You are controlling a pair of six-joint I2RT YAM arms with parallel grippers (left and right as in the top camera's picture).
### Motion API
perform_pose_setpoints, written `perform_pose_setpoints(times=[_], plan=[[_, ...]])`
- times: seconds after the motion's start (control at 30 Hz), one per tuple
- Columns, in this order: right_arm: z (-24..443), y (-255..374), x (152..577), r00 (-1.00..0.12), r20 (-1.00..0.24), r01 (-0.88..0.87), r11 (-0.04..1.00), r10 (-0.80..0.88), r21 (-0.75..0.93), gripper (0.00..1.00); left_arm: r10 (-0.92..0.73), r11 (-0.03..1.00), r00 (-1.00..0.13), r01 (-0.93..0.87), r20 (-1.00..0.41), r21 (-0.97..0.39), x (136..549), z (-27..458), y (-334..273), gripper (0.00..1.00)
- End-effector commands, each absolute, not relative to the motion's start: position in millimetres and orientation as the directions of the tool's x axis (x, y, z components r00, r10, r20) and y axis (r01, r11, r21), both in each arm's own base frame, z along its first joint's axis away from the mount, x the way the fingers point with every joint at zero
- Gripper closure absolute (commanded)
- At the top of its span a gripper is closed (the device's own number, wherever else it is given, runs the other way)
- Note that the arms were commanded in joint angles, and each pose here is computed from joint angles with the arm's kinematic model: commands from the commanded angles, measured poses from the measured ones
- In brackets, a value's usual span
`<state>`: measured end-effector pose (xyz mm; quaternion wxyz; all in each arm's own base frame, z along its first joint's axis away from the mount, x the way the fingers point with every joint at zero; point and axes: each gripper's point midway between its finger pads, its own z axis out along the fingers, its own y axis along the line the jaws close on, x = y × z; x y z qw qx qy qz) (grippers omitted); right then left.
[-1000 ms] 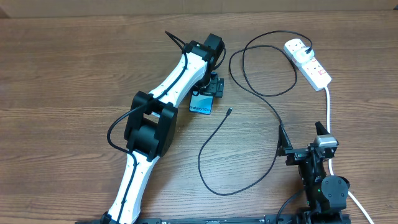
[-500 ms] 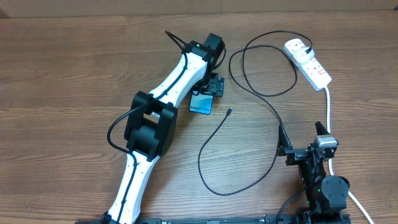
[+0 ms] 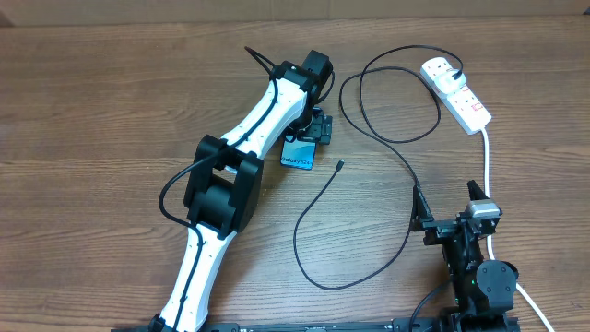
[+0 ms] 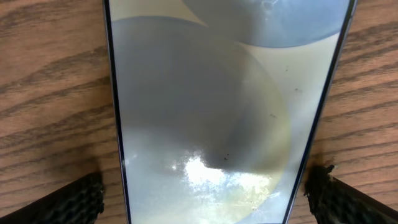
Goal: Plug charger to phone and switch on socket
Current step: 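Lower the left gripper and close it on the smartphone's edges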
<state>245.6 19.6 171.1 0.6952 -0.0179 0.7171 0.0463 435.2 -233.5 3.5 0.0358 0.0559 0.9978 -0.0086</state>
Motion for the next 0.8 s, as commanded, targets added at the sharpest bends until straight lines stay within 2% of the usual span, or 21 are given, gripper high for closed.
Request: perform_pose_setpoints(times=[0.0, 0.1, 0.2, 0.43, 0.77], plan=[[169.6, 19.4, 245.7, -0.028, -0.999, -0.086, 0.995, 0.042, 0.044, 0.00, 0.141, 0.990, -0.990, 0.141, -0.025, 0.001, 423.9, -13.0, -231.5, 0.00], [169.7, 19.4, 245.7, -0.027, -0.999, -0.086, 0.995, 0.042, 0.044, 0.00, 0.141, 0.990, -0.990, 0.141, -0.021, 0.002, 422.7, -14.7, -230.8, 0.00], [169.6, 19.4, 245.7, -0.028, -0.999, -0.086, 0.995, 0.042, 0.044, 0.00, 0.140, 0.990, -0.990, 0.140, -0.021, 0.002, 422.8, -14.8, -230.5, 0.10], [169.6, 19.4, 245.7, -0.028, -0.999, -0.086, 0.995, 0.042, 0.044, 0.00, 0.140, 0.990, -0.990, 0.140, -0.019, 0.003, 422.4, -15.1, -230.3, 0.08], [169.6, 19.4, 245.7, -0.028, -0.999, -0.086, 0.995, 0.042, 0.044, 0.00, 0.140, 0.990, -0.990, 0.140, 0.002, 0.008, 416.6, -20.6, -227.6, 0.12]])
